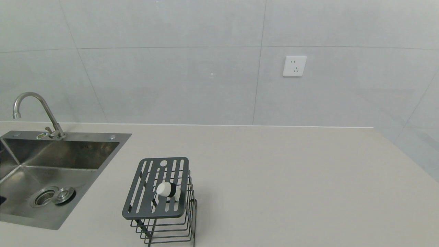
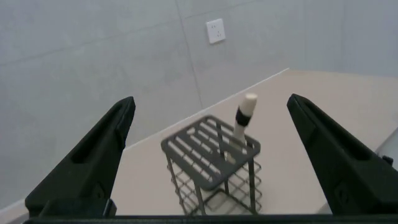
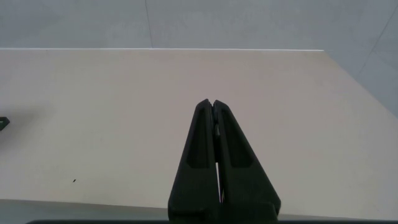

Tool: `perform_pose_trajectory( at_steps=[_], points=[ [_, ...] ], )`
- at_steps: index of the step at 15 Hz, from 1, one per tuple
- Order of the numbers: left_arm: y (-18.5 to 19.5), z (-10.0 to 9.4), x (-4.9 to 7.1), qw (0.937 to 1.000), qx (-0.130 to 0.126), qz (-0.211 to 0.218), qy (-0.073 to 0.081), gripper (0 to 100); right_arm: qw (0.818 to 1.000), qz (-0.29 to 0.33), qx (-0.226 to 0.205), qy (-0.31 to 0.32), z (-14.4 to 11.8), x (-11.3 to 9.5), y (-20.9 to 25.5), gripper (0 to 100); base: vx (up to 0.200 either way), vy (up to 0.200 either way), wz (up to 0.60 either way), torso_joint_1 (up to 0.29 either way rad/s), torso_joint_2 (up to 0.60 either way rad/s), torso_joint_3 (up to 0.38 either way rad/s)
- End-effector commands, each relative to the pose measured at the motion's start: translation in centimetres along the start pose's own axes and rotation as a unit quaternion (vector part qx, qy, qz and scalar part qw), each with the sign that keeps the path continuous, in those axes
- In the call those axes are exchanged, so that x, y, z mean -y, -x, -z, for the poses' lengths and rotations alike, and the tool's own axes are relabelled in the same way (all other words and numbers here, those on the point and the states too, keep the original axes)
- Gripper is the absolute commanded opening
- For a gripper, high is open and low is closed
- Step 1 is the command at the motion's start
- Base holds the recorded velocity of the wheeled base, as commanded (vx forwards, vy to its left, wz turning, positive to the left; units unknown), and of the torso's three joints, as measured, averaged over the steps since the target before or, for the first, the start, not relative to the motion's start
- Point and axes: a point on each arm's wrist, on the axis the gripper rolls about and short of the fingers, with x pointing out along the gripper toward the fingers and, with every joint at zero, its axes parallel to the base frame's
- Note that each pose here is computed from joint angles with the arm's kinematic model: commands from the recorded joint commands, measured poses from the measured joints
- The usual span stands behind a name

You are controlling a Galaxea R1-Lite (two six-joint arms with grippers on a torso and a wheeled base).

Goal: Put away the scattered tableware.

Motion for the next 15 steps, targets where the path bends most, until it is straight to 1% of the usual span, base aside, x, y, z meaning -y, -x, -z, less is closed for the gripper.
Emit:
perform_pose_trajectory(
  at_steps=[1,2,3,4,5,6,7,8,9,10,11,12,13,14,15],
  points=[
    [2.9,0.4,1.5,0.9961,0.02,-0.083,-0.021,100,1.0,0.0,-0.001,0.0,0.0,0.0,0.0,0,0.0,0.0,0.0,0.0,0.0,0.0],
    [2.9,0.8,1.5,0.9942,0.007,-0.106,-0.015,100,1.0,0.001,-0.001,0.0,0.0,0.0,0.0,0,0.0,0.0,0.0,0.0,0.0,0.0],
    [3.0,2.5,1.8,0.9884,-0.043,-0.145,0.002,100,1.0,0.0,0.0,0.0,0.0,0.0,0.0,0,0.0,0.0,0.0,0.0,0.0,0.0],
    [3.3,3.1,2.0,0.9862,-0.062,-0.153,0.009,100,1.0,0.0,0.0,0.0,0.0,0.0,0.0,0,0.0,0.0,0.0,0.0,0.0,0.0],
    [4.0,4.9,2.5,0.9769,-0.127,-0.17,0.026,100,1.0,0.0,0.0,0.0,0.0,0.0,0.0,0,0.0,0.0,0.0,0.0,0.0,0.0],
    [4.1,5.3,2.4,0.9632,-0.153,-0.221,0.016,100,1.0,0.0,-0.001,0.0,0.0,0.0,0.0,0,0.0,0.0,0.0,0.0,0.0,0.0],
    [4.2,5.3,2.2,0.9519,-0.156,-0.263,0.005,100,1.0,0.001,0.0,0.0,0.0,0.0,0.0,0,0.0,0.0,0.0,0.0,0.0,0.0],
    [4.4,5.3,1.9,0.9321,-0.163,-0.323,0.001,100,1.0,0.004,-0.001,0.0,0.0,0.0,0.0,0,0.0,0.0,0.0,0.0,0.0,0.0],
    [4.4,5.3,1.9,0.9292,-0.163,-0.331,0.001,100,1.0,0.016,-0.001,0.0,0.0,0.1,0.0,0,0.0,0.0,0.0,0.0,0.0,0.0],
    [4.4,5.2,1.9,0.9293,-0.164,-0.331,-0.003,100,1.0,0.021,-0.001,0.0,0.0,0.1,0.0,0,0.0,0.0,0.0,0.0,0.0,0.0],
    [4.4,5.2,1.9,0.9338,-0.162,-0.319,0.001,100,1.0,0.023,-0.002,-0.001,0.0,0.1,0.0,0,0.0,0.0,0.0,0.0,0.0,0.0],
    [4.3,5.3,2.1,0.9433,-0.158,-0.292,0.009,100,1.0,0.023,-0.002,-0.001,0.0,0.1,0.0,0,0.0,0.0,0.0,0.0,0.0,0.0],
    [4.2,5.3,2.2,0.9518,-0.153,-0.264,0.024,100,1.0,0.023,-0.002,-0.001,0.0,0.1,0.0,0,0.0,0.0,0.0,0.0,0.0,0.0],
    [4.3,5.4,2.2,0.9534,-0.159,-0.255,0.028,100,1.0,0.023,-0.002,-0.001,0.0,0.1,0.0,0,0.0,0.0,0.0,0.0,0.0,0.0],
    [4.3,5.4,2.2,0.9521,-0.162,-0.257,0.031,100,1.0,0.023,-0.002,-0.001,0.0,0.1,0.0,0,0.0,0.0,0.0,0.0,0.0,0.0]
  ],
)
